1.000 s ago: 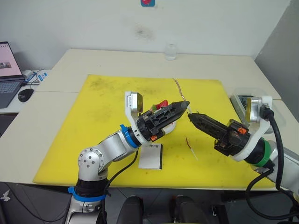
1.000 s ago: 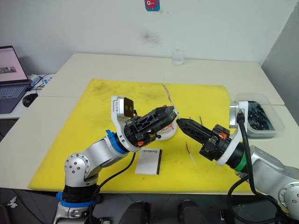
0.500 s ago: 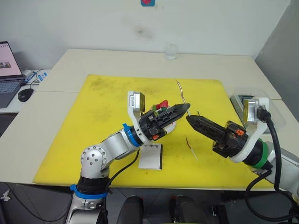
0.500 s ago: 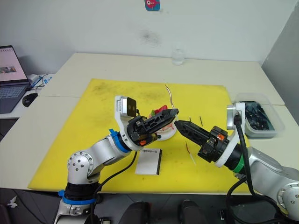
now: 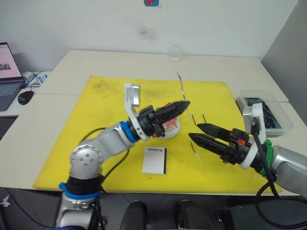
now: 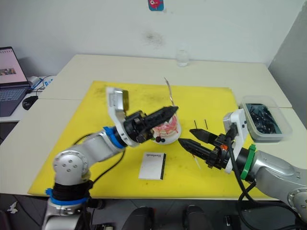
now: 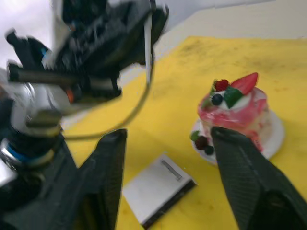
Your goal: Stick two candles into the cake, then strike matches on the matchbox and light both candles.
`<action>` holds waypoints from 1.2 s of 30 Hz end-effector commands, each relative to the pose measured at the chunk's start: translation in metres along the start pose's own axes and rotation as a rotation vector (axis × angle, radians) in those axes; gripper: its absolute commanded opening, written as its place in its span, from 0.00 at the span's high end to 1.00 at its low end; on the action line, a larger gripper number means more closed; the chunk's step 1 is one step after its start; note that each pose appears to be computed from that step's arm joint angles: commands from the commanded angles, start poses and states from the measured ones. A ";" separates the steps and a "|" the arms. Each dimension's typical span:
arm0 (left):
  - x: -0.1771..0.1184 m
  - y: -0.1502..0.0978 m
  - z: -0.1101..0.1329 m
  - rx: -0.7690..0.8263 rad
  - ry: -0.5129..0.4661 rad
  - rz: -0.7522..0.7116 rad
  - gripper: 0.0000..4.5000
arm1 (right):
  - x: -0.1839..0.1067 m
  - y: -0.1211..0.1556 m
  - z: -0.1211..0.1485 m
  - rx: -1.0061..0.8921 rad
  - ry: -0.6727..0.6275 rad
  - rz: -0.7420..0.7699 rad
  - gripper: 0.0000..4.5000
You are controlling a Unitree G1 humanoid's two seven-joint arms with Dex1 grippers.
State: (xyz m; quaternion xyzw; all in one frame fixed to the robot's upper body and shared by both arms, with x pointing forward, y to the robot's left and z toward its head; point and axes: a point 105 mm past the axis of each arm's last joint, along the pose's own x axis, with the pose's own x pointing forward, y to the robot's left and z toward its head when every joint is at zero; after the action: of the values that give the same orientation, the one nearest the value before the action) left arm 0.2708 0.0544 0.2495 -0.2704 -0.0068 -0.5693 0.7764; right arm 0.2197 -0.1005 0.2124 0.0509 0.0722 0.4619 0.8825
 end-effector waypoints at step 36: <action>-0.033 0.100 -0.017 0.523 0.113 0.218 1.00 | 0.030 -0.005 -0.011 -0.365 0.111 0.036 0.01</action>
State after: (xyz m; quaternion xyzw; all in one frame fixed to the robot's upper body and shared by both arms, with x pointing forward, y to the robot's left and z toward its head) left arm 0.3445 0.0987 0.1764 -0.0348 -0.0620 -0.4734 0.8780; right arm 0.2439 -0.0801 0.1921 -0.1266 0.0533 0.4811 0.8658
